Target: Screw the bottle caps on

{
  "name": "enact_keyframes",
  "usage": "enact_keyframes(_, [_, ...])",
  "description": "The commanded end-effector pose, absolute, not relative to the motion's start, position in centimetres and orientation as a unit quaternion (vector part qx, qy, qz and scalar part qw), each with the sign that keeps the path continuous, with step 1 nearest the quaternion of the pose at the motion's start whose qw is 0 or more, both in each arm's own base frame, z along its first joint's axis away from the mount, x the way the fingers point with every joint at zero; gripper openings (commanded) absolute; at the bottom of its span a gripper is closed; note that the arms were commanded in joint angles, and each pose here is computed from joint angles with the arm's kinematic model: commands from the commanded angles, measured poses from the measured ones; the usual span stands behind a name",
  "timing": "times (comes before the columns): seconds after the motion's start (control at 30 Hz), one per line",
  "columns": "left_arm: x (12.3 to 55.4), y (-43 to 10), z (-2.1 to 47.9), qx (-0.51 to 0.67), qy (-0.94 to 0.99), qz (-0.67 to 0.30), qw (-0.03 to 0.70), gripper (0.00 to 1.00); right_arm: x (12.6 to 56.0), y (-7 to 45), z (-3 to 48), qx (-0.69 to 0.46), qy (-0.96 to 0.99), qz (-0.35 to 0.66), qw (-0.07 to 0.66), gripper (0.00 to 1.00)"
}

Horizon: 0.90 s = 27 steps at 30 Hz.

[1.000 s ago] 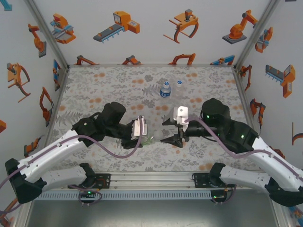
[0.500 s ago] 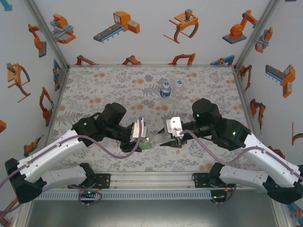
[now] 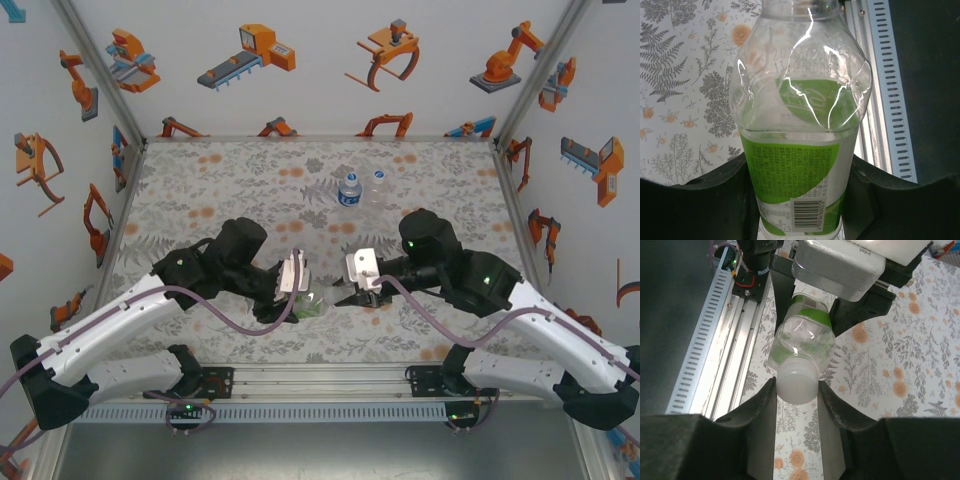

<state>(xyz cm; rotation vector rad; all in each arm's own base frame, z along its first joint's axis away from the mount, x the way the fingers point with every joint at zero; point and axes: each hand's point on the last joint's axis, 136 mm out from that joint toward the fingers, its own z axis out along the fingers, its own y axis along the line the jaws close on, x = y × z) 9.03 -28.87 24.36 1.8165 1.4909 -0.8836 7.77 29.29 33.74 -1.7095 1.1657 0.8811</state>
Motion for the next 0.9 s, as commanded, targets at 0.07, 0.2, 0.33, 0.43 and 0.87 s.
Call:
enact_keyframes(0.07, [9.8, -29.4, 25.6, 0.687, 0.556, -0.325, 0.338, 0.00, 9.7, 29.6, 33.3, -0.603, 0.566, 0.372, 0.423, 0.03])
enact_keyframes(0.2, [11.6, -30.3, 25.4, 0.674, 0.561, -0.300, 0.375, 0.00, 13.3, 29.3, 34.0, -0.406, 0.692, 0.419, 0.425, 0.00])
enact_keyframes(0.33, [13.6, -30.6, 25.0, 0.664, 0.571, -0.264, 0.404, 0.00, 16.1, 27.6, 33.1, -0.185, 0.776, 0.461, 0.389, 0.00])
enact_keyframes(0.43, [14.8, -30.7, 24.6, 0.658, 0.579, -0.237, 0.420, 0.00, 17.4, 25.9, 32.1, -0.044, 0.808, 0.469, 0.355, 0.00])
enact_keyframes(0.87, [14.6, -31.7, 23.8, 0.671, 0.568, -0.251, 0.405, 0.00, 18.9, 24.7, 30.5, 0.094, 0.832, 0.458, 0.299, 0.00])
